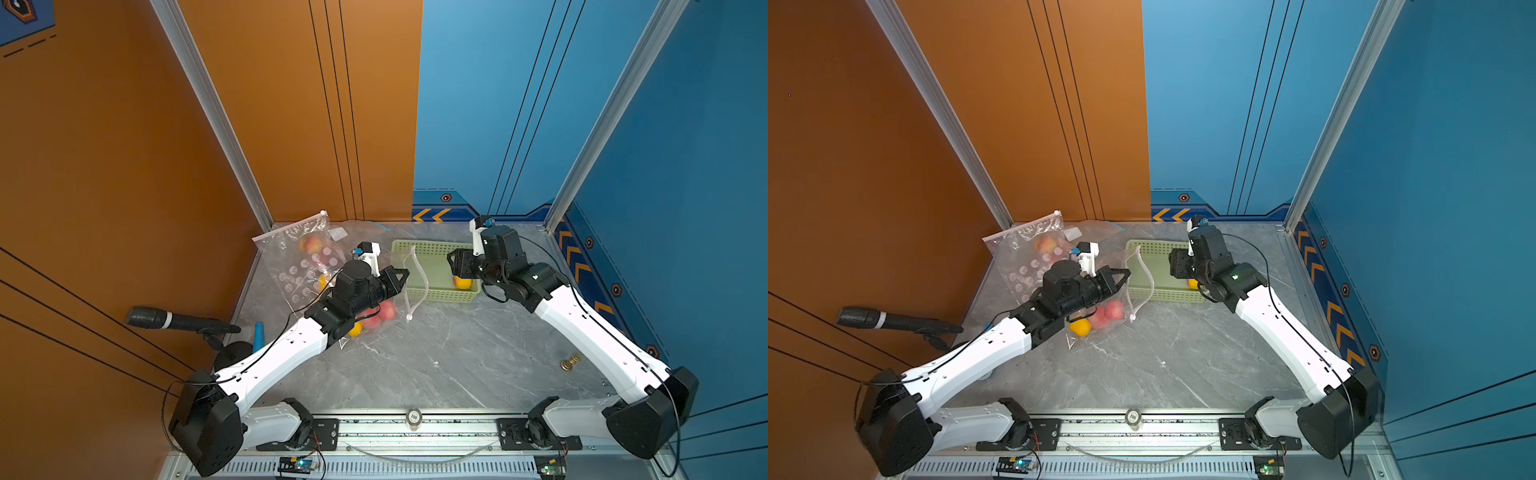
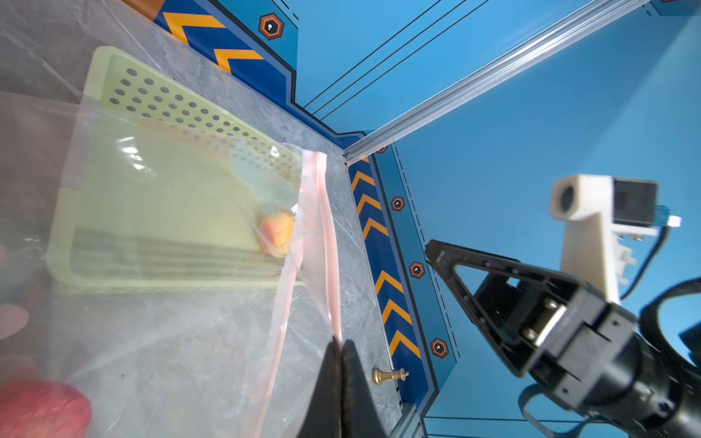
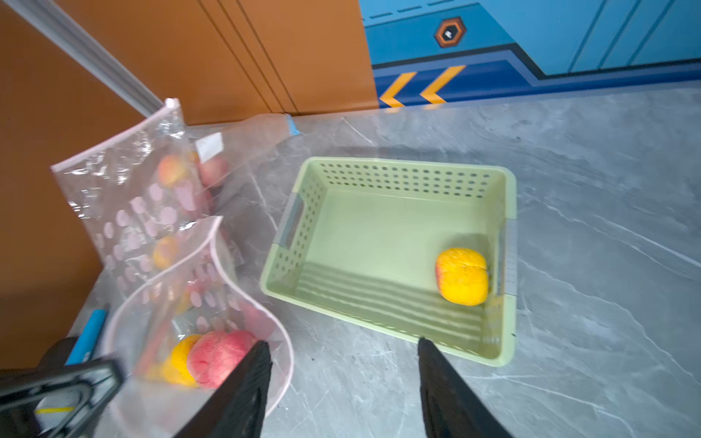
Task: Place the peach in a zip-top bag and seal the zipper
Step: Pick up the peach from the basket.
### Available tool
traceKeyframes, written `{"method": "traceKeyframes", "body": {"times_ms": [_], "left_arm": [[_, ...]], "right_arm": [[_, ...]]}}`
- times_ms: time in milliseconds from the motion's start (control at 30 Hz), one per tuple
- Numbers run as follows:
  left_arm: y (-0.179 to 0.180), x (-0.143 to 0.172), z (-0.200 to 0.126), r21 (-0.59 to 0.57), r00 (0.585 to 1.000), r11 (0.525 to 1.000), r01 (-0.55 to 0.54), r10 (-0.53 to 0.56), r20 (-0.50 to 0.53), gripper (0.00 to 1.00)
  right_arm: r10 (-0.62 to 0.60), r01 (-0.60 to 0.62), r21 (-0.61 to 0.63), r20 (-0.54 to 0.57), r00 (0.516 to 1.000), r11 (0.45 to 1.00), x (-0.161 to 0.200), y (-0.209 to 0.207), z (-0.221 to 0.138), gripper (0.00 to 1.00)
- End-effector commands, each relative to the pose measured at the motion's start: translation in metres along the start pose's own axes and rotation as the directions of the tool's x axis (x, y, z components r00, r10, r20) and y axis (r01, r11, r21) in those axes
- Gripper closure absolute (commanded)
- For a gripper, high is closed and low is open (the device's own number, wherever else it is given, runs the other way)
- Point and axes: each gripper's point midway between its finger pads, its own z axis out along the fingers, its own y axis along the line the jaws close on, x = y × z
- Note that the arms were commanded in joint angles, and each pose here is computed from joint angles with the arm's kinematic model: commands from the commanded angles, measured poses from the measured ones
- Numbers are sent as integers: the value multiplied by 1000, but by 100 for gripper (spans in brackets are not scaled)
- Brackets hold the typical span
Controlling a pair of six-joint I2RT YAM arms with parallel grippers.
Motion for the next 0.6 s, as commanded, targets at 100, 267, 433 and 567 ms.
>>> {"method": "traceKeyframes", "body": {"times_ms": [100, 267, 433, 567], "left_arm": [[7, 0, -1, -11, 1000, 1000, -22, 22, 3, 100], [8, 1, -1, -12, 1000, 1000, -22, 22, 2, 100], [10, 3, 0, -13, 1000, 1000, -21, 21, -6, 100], [11, 4, 0, -13, 1000, 1000, -19, 19, -9, 100]], "right_arm": [[18, 47, 251, -249, 968, 967, 45, -54, 46, 37], [-21, 140, 331, -339, 941, 933, 59, -71, 87, 37], [-48, 203, 364, -394, 918, 909, 63, -83, 118, 33], [-37, 216, 379, -427, 903, 900, 68, -94, 137, 30]]}}
